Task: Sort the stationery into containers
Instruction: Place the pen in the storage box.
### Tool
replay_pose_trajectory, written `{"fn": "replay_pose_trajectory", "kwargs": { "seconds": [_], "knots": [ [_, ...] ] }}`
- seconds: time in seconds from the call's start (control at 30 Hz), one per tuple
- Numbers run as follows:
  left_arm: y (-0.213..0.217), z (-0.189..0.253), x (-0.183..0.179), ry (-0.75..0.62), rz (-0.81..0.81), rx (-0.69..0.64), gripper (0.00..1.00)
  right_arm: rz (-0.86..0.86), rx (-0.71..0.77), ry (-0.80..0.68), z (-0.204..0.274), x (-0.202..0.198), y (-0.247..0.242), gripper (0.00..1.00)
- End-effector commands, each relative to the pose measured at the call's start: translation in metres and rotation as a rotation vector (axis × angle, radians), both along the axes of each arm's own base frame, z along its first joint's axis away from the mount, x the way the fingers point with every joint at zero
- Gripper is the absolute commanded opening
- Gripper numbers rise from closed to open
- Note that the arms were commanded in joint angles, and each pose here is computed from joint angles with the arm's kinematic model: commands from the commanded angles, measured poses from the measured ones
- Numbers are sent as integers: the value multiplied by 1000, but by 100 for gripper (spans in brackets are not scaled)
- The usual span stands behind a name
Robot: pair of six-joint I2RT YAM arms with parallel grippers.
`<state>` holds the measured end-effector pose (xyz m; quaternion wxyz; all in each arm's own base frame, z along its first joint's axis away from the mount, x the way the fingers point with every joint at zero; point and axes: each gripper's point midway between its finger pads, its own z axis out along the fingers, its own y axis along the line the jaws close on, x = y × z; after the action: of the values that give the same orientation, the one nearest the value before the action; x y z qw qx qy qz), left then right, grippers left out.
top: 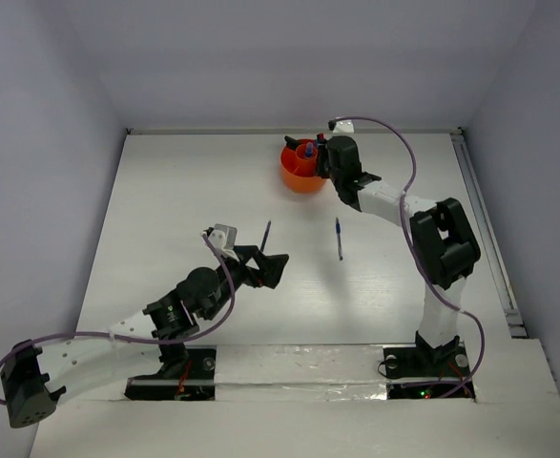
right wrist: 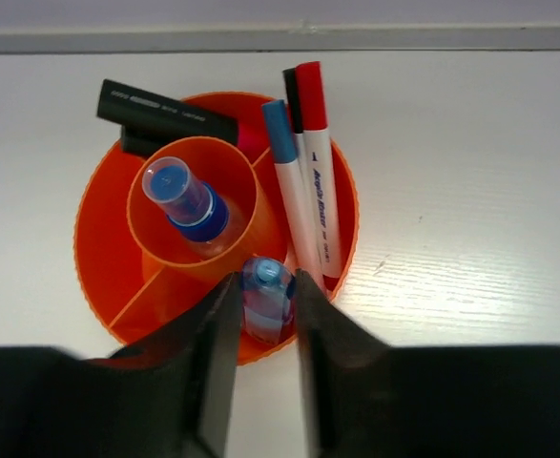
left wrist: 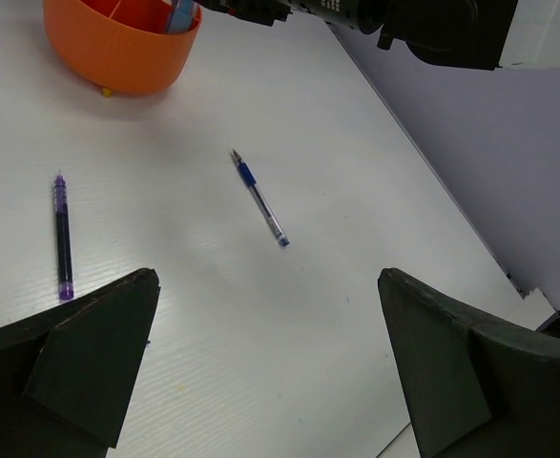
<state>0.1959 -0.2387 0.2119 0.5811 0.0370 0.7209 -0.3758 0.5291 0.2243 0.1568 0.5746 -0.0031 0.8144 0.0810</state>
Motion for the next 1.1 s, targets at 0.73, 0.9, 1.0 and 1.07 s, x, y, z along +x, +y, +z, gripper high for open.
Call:
{"fn": "replay_pose_trajectory", "kwargs": {
  "seconds": [0.73, 0.9, 1.0, 1.07],
  "knots": [
    [4, 58, 36, 13, 44, -52, 99, 159, 89, 341, -15, -158, -28, 2],
    [4, 55, 39, 19, -3, -62, 99, 105, 14, 438, -49, -176, -47, 53],
    [6, 47, 36, 37, -5, -54, 99, 96, -19, 497, -70, -179, -49, 59],
    [8, 38, 33, 61, -5, -49, 99, 97, -36, 526, -83, -177, -49, 59]
  ]
}}
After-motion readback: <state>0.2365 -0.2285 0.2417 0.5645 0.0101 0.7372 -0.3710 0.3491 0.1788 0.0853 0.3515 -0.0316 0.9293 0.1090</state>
